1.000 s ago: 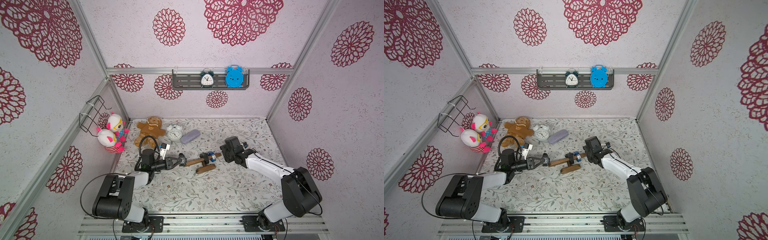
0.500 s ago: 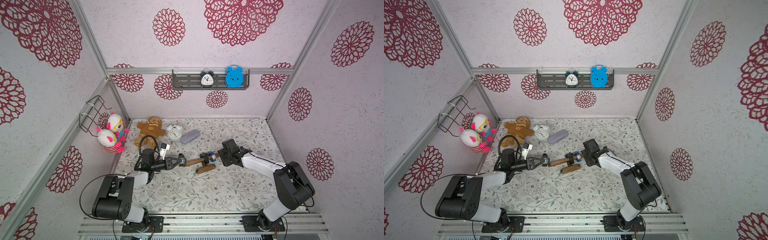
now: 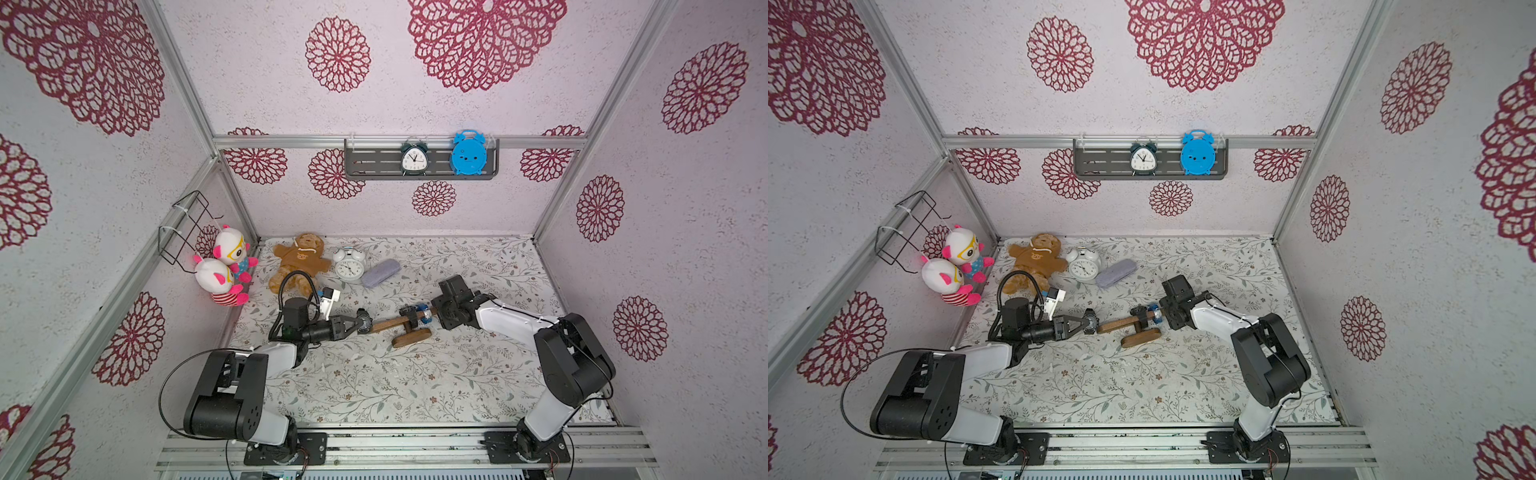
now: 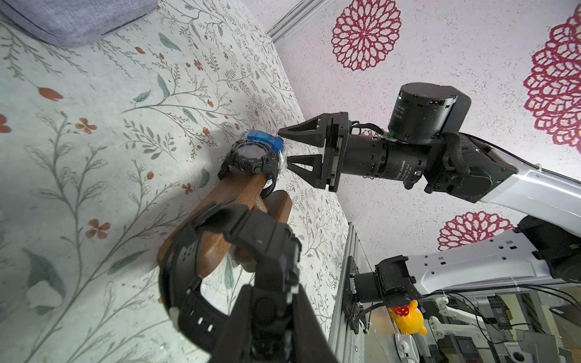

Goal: Place watch on stand
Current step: Adjust the stand at the center of the board.

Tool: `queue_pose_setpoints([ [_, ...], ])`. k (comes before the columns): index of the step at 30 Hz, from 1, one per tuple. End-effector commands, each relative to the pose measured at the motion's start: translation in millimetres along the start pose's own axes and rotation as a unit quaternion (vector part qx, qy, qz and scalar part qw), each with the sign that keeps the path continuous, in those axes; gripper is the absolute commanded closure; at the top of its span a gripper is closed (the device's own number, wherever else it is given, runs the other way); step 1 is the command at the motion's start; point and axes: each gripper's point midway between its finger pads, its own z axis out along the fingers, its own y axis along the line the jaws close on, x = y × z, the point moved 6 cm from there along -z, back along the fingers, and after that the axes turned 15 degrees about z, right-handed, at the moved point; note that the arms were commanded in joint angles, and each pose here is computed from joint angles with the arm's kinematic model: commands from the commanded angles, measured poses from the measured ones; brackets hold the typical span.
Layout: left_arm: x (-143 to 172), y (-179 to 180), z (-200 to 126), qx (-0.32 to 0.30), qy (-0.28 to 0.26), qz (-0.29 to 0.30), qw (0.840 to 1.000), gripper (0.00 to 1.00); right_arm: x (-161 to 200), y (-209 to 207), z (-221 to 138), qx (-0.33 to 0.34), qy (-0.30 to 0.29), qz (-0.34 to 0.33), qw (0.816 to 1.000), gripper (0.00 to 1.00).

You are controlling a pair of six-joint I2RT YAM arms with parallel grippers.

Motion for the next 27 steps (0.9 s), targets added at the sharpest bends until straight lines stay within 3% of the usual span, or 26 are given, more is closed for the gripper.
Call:
queue_pose_setpoints([
  [1,-13.2,-4.9,-2.4,0.002,-0.013,0.029,1.0,0.9,3.7,10.0,0.4,-0.011,0.004,0.006,1.0,0.49],
  [27,-12.2,-2.0,-0.4,0.002,-0.009,0.022,1.0,0.9,12.0,7.8,12.8,-0.018,0.004,0.019,1.0,0.53],
])
